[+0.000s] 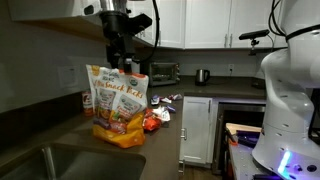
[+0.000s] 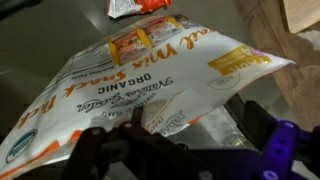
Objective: Remove two small packets from the pack on the countertop
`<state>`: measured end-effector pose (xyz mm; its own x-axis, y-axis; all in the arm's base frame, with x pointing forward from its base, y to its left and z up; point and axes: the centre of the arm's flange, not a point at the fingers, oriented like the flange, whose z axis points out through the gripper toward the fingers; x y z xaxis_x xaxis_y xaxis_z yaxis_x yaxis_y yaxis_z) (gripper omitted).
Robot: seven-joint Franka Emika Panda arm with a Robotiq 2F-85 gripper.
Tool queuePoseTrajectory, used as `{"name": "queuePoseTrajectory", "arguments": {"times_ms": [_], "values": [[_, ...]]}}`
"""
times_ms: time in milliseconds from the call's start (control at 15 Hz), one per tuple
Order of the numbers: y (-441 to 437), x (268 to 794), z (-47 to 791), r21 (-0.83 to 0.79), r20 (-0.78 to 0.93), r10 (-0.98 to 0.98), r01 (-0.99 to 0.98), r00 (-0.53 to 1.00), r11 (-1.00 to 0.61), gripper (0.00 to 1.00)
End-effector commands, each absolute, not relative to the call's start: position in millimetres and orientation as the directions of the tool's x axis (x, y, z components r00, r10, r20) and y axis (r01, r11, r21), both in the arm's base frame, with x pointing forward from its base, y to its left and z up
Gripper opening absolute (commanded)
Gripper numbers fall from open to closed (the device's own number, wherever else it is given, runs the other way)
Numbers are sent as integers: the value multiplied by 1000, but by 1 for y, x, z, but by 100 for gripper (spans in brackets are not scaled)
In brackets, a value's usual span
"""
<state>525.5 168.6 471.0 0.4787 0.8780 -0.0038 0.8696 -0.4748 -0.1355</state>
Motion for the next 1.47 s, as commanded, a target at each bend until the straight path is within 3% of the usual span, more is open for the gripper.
{"name": "queuePoseTrajectory", "arguments": {"times_ms": [0,1400], "values": [[165,538,486,-162,-7,896,883,444,-440,100],[160,540,466,-169,-56,970,956,235,-241,100]]}}
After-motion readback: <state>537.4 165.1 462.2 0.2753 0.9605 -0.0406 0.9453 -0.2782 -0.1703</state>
